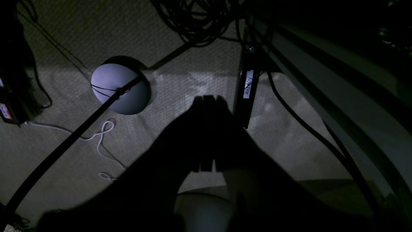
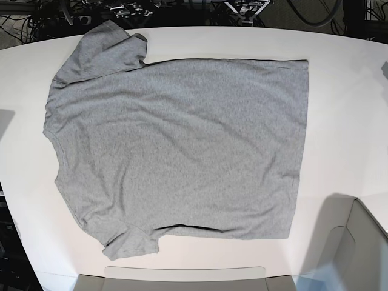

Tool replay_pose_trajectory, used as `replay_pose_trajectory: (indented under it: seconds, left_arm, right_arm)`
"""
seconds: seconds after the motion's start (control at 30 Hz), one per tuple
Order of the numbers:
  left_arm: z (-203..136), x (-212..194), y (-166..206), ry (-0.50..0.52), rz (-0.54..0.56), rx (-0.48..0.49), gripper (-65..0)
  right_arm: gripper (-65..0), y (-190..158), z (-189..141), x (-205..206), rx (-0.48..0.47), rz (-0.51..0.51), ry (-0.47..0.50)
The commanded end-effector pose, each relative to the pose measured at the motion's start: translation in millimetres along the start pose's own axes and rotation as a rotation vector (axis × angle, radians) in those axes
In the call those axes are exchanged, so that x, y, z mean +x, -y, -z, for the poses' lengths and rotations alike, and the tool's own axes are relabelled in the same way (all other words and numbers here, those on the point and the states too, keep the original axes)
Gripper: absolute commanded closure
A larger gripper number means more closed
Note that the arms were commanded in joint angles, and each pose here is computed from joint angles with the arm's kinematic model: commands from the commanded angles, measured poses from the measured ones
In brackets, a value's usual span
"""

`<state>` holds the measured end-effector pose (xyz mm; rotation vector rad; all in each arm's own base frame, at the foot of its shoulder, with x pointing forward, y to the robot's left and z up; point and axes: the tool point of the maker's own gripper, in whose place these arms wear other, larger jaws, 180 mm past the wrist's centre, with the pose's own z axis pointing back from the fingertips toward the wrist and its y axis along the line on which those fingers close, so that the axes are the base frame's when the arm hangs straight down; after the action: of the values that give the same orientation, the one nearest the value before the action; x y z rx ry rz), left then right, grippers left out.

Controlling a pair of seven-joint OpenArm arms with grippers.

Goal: Fold the T-shirt properly

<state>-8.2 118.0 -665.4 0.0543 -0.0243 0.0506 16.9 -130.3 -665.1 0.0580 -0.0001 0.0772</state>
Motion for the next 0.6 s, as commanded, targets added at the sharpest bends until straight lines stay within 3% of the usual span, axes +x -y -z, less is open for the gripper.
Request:
replay_pose_trajectory:
  seconds: [0.0,0.57]
  left_arm:
    - [-0.1,0.8,2.1,0.003,-0.002,-0.002,-0.2]
    - [0.0,3.9,1.1,0.011,-0.002,0.0,-0.2]
  right_arm:
    - [-0.4,1.7,-0.4,6.5,0.002,-0.001,0.016]
    - [-0.4,1.7,-0.4,6.5,0.002,-0.001,0.016]
